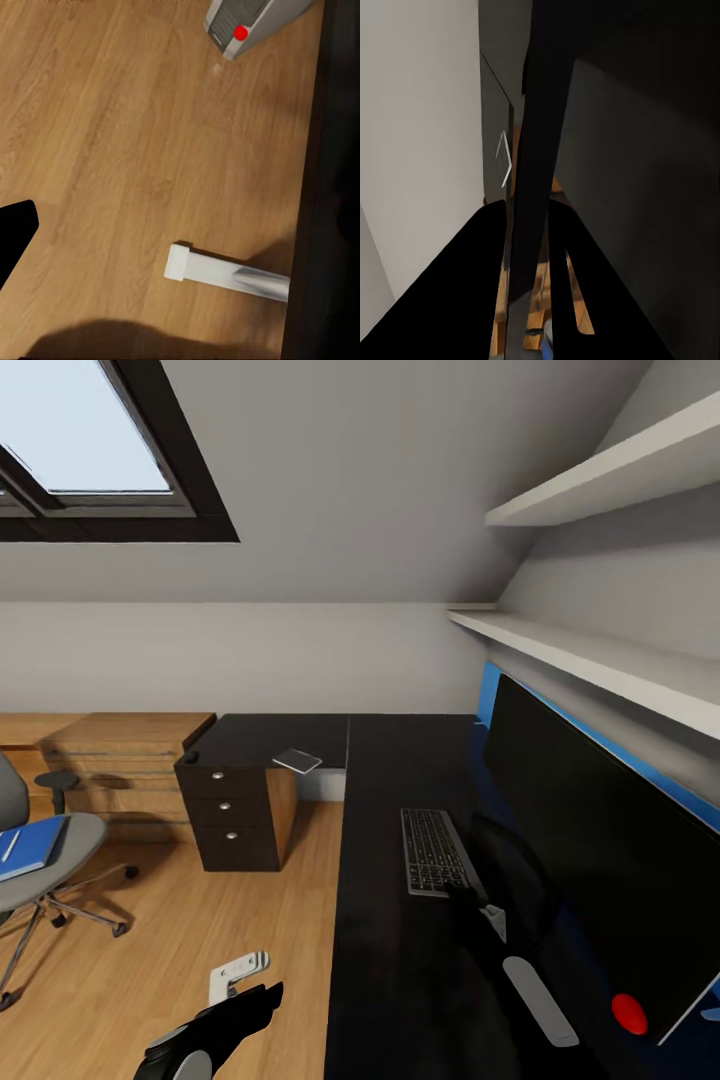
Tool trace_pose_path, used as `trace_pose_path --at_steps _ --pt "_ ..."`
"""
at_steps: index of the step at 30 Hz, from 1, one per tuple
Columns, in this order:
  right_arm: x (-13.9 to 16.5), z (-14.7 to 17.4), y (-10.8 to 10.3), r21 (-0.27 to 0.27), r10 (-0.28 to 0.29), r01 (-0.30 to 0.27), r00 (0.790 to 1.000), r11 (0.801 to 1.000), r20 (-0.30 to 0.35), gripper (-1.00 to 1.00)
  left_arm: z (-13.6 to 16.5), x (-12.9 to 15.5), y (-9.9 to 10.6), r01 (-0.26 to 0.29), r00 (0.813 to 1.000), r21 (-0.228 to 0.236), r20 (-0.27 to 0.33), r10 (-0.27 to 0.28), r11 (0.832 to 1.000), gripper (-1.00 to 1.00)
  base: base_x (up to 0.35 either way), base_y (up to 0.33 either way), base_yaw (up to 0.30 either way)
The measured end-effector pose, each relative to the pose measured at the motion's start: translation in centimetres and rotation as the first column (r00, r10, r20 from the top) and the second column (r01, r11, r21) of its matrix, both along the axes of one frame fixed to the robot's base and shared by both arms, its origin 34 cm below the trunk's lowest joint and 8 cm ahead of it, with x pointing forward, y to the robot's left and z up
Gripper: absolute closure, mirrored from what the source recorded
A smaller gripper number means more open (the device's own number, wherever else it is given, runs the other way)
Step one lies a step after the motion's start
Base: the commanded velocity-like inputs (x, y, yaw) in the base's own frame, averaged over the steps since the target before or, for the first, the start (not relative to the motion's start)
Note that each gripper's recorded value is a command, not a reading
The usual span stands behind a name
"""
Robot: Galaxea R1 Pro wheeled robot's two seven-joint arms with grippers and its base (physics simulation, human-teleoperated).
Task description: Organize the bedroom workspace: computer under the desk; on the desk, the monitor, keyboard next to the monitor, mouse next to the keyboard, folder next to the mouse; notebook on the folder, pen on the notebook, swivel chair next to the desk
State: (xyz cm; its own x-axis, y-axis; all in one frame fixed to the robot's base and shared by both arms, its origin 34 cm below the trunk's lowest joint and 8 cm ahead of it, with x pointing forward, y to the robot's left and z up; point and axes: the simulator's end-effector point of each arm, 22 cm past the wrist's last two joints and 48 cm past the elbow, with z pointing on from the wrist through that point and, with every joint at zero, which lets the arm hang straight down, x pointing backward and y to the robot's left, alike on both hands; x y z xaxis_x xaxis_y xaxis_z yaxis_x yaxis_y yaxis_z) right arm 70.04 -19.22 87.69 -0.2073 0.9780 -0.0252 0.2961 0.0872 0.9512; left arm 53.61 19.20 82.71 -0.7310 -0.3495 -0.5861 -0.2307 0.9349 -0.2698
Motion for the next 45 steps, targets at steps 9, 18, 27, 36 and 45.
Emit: trace_pose_path --at_steps 9,18,27,36,45 --pt "0.01 -0.02 -0.03 0.0 0.0 0.0 1.0 1.0 0.0 1.0 -0.01 0.01 0.0 0.0 1.0 0.0 0.0 0.0 1.0 -1.0 0.014 -0.009 0.0" --pt "-0.09 -0.31 -0.03 -0.006 0.002 -0.002 1.0 1.0 -0.006 -1.0 -0.02 0.02 0.0 0.0 1.0 0.0 0.0 0.0 1.0 -1.0 0.0 0.0 0.0" --pt "-0.07 -0.26 -0.02 -0.006 0.002 -0.002 1.0 1.0 -0.005 -1.0 -0.02 0.03 0.02 0.0 1.0 0.0 0.0 0.0 1.0 -1.0 0.0 0.0 0.0" --pt "-0.03 -0.3 -0.03 -0.006 0.002 -0.002 1.0 1.0 -0.005 -1.0 -0.06 0.06 0.05 -0.001 1.0 0.0 -0.001 0.001 1.0 -1.0 -0.169 0.0 0.0" --pt "-0.04 -0.34 -0.03 -0.007 0.002 -0.002 1.0 1.0 -0.006 -1.0 -0.06 0.07 0.05 -0.001 1.0 0.0 -0.001 0.001 1.0 -1.0 -0.33 0.0 0.0"
